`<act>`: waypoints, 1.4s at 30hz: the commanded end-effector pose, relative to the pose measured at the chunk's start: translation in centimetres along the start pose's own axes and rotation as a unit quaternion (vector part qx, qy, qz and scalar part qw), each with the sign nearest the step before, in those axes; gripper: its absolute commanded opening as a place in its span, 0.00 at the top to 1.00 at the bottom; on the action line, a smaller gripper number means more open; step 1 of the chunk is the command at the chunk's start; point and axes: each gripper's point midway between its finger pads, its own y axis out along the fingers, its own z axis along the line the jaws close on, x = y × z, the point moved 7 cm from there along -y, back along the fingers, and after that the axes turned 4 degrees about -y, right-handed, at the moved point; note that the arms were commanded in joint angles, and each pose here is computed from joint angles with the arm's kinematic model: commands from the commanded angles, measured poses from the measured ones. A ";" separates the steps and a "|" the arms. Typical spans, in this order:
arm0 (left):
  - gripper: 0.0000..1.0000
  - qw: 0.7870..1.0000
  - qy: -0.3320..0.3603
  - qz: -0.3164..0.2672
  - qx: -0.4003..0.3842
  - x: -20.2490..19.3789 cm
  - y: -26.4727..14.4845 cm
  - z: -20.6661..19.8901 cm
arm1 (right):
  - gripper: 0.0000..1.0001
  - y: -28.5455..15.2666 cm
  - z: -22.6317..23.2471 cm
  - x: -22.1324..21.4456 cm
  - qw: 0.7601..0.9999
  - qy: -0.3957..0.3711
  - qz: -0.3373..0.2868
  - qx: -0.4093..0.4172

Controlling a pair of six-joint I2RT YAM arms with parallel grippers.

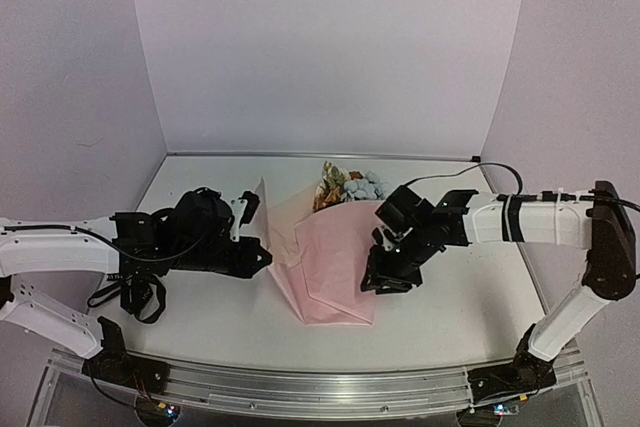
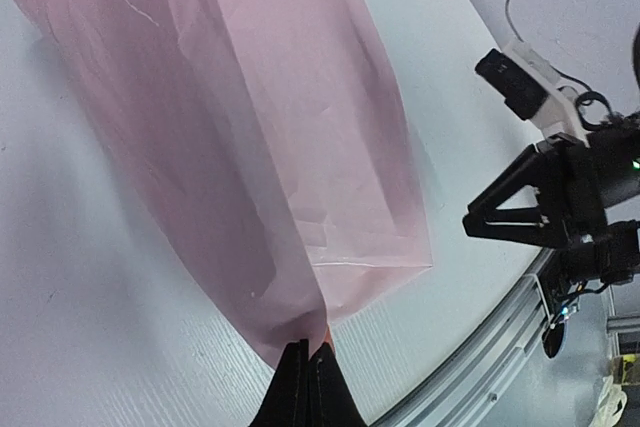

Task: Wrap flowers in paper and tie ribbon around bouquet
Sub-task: Fold the 2/3-folded wrapping paper at the center of the board.

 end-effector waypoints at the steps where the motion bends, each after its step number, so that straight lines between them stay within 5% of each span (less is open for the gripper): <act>1: 1.00 0.997 0.057 0.015 -0.059 1.3 0.8 -3.2 | 0.60 0.4 -3.5 -1.0 0.999 0.025 -0.004 -0.042; 6: 1.00 0.992 0.084 0.039 -0.085 1.6 2.4 -5.1 | 0.57 2.0 -4.9 -0.7 0.998 0.038 -0.001 -0.048; 17: 1.00 0.981 0.127 0.089 -0.113 2.2 6.8 -8.7 | 0.75 5.2 -5.4 0.2 0.997 0.058 0.004 -0.057; 26: 1.00 0.976 0.139 0.127 -0.113 2.3 11.2 -10.3 | 0.74 1.5 -6.4 -0.8 0.994 0.072 -0.054 -0.055; 31: 1.00 0.973 0.143 0.142 -0.114 2.1 12.5 -10.6 | 0.65 -2.3 -6.6 -1.2 0.991 0.072 -0.105 -0.044; 36: 1.00 0.970 0.148 0.149 -0.119 2.1 13.2 -10.9 | 0.41 -5.4 -5.7 0.3 0.986 0.094 -0.141 -0.006; 42: 1.00 0.970 0.148 0.155 -0.120 1.9 13.5 -10.8 | 0.25 -6.9 -4.0 3.3 0.978 0.122 -0.164 0.027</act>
